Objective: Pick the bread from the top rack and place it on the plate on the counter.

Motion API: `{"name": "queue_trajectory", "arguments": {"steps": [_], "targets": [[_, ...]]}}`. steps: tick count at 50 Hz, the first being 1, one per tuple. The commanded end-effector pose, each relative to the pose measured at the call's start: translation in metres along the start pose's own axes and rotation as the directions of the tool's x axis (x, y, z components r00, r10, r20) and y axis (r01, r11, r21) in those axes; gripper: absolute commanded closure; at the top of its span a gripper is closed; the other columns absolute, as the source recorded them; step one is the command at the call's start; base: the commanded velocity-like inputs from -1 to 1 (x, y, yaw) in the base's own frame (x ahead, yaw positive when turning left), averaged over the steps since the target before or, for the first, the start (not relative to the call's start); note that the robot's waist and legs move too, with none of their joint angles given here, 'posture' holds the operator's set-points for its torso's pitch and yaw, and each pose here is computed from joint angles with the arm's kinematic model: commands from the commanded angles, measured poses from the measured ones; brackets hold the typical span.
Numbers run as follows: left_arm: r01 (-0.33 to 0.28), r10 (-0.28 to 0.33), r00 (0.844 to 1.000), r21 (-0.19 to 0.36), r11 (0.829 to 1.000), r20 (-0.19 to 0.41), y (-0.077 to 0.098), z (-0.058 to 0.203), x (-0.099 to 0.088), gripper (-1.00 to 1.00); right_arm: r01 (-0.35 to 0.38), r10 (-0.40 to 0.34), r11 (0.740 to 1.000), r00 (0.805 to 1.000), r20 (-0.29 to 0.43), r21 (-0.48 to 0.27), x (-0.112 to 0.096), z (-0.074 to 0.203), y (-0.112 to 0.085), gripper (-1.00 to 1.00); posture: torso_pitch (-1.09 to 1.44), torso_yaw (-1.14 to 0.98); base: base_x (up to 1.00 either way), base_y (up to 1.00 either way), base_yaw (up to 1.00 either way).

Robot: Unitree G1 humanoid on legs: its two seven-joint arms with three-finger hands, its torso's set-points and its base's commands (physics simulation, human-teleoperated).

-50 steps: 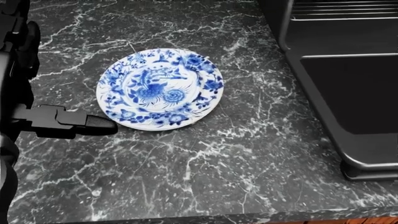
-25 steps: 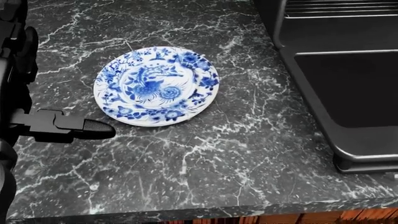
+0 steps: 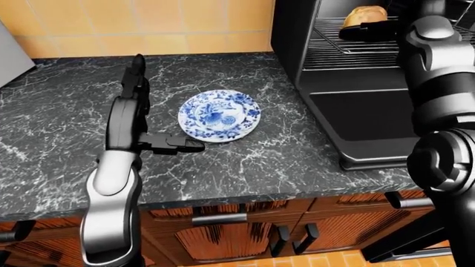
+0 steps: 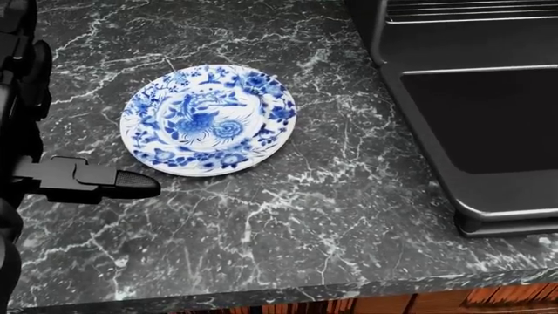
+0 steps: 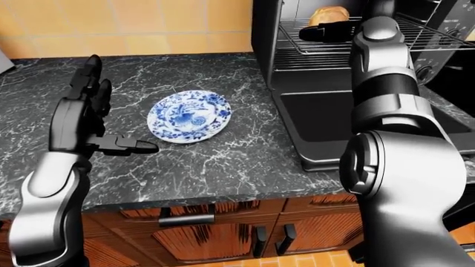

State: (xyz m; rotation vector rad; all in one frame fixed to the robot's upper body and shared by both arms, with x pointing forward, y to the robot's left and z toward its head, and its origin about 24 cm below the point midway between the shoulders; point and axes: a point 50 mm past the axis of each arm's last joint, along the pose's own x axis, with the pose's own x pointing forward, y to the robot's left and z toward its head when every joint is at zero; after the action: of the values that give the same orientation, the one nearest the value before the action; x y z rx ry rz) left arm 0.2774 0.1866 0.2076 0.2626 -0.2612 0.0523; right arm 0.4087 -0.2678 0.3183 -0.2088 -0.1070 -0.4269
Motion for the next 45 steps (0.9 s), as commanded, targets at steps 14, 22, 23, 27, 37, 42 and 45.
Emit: {"name": "queue_trajectory", "arguments": {"steps": [14,22,23,27,37,42,45], "targets": [[-0.017,0.016,0.996,0.011,1.000,0.083,0.003,0.014,-0.001,-1.00,-0.012,0.012,1.000,0.998,0.057,0.006,-0.001,0.019,-0.001,-0.30,0.00,0.00,0.00,0.00,0.00],[-0.018,0.017,0.996,0.012,1.000,0.086,0.005,0.015,0.000,-1.00,-0.022,0.022,1.000,0.998,0.055,0.003,-0.001,0.020,0.000,-0.05,0.00,0.00,0.00,0.00,0.00],[-0.019,0.018,0.996,0.013,1.000,0.086,0.005,0.015,0.000,-1.00,-0.023,0.023,1.000,0.998,0.054,0.002,-0.001,0.020,0.000,0.04,0.00,0.00,0.00,0.00,0.00],[-0.018,0.017,0.996,0.014,1.000,0.089,0.005,0.017,0.002,-1.00,-0.024,0.025,1.000,0.998,0.053,-0.001,-0.001,0.020,-0.001,0.22,0.00,0.00,0.00,0.00,0.00],[-0.018,0.017,0.996,0.017,1.000,0.089,0.004,0.017,0.002,-1.00,-0.022,0.023,1.000,0.998,0.058,-0.012,-0.001,0.022,-0.004,1.00,0.00,0.00,0.00,0.00,0.00],[-0.022,0.020,0.996,0.016,1.000,0.088,0.004,0.016,0.002,-1.00,-0.017,0.018,1.000,0.998,0.065,-0.015,-0.001,0.026,-0.007,1.00,0.00,0.00,0.00,0.00,0.00],[-0.023,0.021,0.996,0.017,1.000,0.087,0.005,0.016,0.002,-1.00,-0.011,0.012,1.000,0.997,0.074,-0.014,-0.002,0.030,-0.010,1.00,0.00,0.00,0.00,0.00,0.00]]}}
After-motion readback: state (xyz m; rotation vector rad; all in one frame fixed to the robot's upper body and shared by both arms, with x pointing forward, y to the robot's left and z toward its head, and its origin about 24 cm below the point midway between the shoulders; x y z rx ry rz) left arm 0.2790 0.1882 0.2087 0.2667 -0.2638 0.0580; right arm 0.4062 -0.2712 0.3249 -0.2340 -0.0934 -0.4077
